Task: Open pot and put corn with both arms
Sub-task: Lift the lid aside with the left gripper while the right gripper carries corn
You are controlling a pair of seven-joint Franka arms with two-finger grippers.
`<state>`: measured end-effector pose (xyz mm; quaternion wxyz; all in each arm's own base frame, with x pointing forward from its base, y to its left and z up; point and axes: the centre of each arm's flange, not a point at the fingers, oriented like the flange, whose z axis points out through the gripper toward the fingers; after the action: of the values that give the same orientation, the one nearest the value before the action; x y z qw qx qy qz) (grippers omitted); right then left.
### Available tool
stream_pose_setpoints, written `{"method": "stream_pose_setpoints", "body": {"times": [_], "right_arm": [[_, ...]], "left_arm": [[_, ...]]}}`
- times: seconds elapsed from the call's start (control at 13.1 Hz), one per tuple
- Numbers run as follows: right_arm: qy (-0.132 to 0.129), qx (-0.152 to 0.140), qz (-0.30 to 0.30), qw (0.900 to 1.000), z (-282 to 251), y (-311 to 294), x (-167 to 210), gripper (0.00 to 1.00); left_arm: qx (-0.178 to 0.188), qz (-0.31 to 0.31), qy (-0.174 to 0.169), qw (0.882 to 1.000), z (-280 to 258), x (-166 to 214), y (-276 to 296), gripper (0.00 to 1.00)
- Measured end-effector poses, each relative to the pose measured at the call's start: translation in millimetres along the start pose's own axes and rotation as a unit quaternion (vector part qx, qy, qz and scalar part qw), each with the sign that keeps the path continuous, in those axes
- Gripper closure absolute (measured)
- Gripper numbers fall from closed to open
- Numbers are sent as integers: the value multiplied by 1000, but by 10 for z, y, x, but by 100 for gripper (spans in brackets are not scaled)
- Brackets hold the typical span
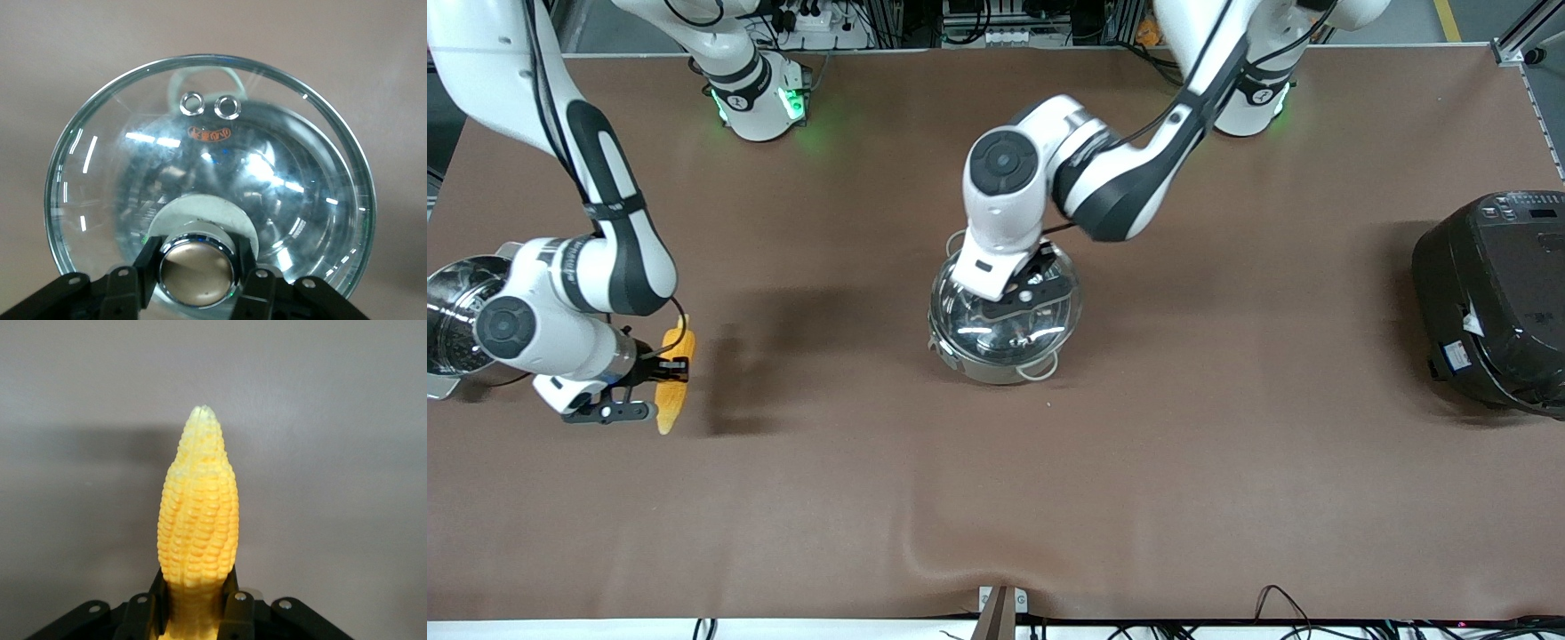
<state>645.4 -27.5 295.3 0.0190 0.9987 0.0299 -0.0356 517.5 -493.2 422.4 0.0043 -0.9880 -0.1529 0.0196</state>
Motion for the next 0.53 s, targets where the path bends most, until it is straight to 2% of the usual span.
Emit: {"method": "stream_pose_setpoints", "body": {"times": [0.15, 0.31, 0.53], "right_arm": [[0, -1, -7, 1000, -380, -97, 36, 66], [-11, -2, -9, 1000, -749, -254, 26, 66], [-28, -8, 10, 1000, -1478, -965, -44, 66]], "left_arm": [[-6, 8, 10, 1000, -476, 360, -403, 50], [-11, 19, 19, 1000, -746, 857, -926, 50], [3, 47, 8, 999, -650, 1518, -1730, 50]]}}
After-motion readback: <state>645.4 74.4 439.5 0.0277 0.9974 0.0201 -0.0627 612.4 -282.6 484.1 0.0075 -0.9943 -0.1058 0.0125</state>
